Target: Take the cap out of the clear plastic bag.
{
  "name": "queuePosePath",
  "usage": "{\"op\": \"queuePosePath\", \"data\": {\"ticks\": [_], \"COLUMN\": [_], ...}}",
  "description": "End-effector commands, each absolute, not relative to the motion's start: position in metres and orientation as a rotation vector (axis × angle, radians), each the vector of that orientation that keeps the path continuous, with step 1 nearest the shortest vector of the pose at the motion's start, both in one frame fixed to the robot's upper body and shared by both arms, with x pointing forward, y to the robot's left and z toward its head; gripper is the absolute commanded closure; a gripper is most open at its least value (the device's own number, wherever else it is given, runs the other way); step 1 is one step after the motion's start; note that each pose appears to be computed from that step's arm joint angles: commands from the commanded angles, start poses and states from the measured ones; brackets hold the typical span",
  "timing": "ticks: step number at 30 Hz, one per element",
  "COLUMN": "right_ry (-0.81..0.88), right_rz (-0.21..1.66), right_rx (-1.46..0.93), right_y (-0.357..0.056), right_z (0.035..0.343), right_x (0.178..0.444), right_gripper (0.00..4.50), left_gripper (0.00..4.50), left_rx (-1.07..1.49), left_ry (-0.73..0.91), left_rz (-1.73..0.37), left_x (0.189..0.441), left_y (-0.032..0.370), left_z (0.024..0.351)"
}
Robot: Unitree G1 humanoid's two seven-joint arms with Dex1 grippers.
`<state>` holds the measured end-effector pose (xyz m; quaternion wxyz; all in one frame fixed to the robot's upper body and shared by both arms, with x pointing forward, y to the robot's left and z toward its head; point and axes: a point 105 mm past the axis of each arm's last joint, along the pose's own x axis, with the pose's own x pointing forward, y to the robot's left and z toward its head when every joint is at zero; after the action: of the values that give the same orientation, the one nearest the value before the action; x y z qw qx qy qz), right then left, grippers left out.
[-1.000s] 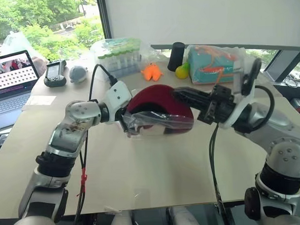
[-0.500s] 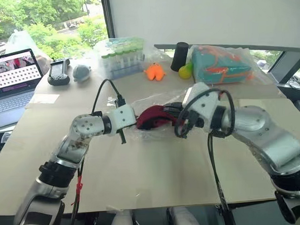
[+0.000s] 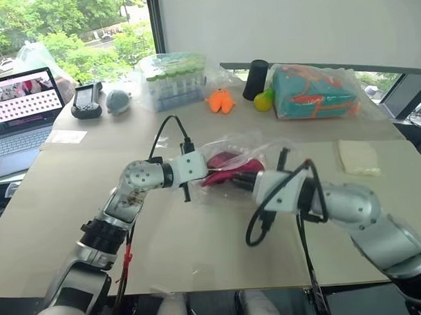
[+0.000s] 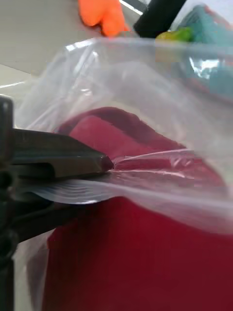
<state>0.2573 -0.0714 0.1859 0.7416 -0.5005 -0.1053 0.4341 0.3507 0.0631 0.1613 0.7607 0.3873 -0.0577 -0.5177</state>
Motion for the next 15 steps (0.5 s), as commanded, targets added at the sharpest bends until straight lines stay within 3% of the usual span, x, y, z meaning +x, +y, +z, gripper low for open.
{"op": "queuePosePath", "data": {"ticks": [1,5,11,15], "right_ry": [-0.203,-0.204,-0.459,-0.340], "right_rz": [0.865,0.773,0.725,0.850], "right_rx": [-1.306,-1.346,-1.209,-0.994], "right_y": [-0.084,-0.093,-0.070,-0.068], "right_z": [0.161,0.146,0.196,0.194], "right_x": [0.258,0.261,0.241,0.220], "right_gripper": [4.46,4.46,4.46,4.46], "left_gripper": [4.50,4.50,4.50,4.50], "left_rx": [0.861,0.859,0.858,0.857], "left_ry": [-0.183,-0.182,-0.164,-0.156], "left_rz": [-1.142,-1.151,-1.153,-1.150], "left_x": [0.352,0.353,0.355,0.357], "left_y": [0.055,0.053,0.056,0.058], "left_z": [0.174,0.172,0.170,0.168]}}
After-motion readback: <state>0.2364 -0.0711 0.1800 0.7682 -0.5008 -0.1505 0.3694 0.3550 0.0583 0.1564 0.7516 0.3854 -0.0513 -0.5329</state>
